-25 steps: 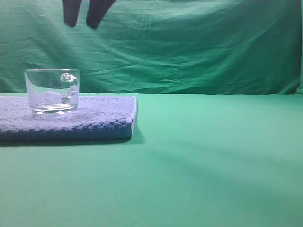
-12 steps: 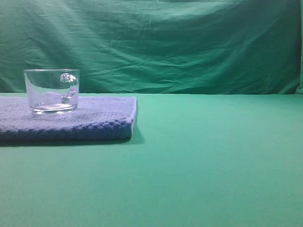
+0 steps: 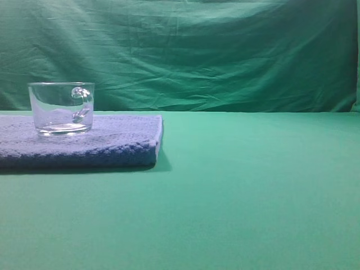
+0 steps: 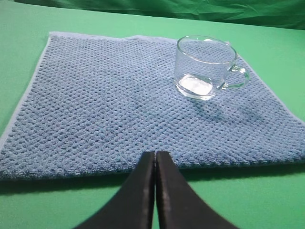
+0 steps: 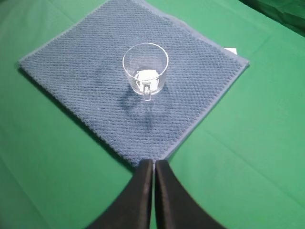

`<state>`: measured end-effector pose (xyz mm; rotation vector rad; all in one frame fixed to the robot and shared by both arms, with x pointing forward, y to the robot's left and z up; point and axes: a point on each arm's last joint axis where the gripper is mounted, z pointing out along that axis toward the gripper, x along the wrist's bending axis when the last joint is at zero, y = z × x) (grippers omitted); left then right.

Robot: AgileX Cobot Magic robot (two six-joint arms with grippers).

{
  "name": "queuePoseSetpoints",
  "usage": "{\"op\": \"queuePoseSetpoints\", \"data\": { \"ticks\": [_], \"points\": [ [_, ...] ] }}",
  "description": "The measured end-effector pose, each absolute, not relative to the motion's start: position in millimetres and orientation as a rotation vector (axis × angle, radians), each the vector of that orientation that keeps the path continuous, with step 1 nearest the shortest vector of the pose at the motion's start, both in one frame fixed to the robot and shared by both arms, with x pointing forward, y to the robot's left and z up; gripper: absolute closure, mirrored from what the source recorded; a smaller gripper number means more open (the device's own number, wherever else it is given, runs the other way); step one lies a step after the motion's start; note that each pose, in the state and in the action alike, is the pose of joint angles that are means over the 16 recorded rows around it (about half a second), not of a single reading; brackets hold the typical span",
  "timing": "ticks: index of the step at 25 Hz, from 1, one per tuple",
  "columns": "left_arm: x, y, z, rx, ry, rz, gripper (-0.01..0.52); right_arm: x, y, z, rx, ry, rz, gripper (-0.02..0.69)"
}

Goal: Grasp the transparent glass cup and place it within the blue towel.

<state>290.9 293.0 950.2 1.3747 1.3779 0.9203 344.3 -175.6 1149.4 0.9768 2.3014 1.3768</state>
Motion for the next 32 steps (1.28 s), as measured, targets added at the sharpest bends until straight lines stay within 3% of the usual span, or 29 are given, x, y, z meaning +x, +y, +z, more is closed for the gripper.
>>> {"op": "queuePoseSetpoints", "data": {
  "ticks": [14, 23, 32],
  "points": [
    [290.9, 293.0, 950.2, 1.375, 1.378, 0.920, 0.514, 298.3, -231.9, 1136.2, 0.867, 2.118, 1.521, 0.665],
    [290.9, 293.0, 950.2, 1.375, 1.378, 0.920, 0.514, 304.0, -248.5, 1129.1, 0.954, 1.972, 1.413, 0.665],
    [290.9, 293.0, 950.2, 1.375, 1.378, 0.920, 0.514, 301.8, -277.3, 1084.1, 1.232, 1.687, 1.268, 0.665]
  ]
}}
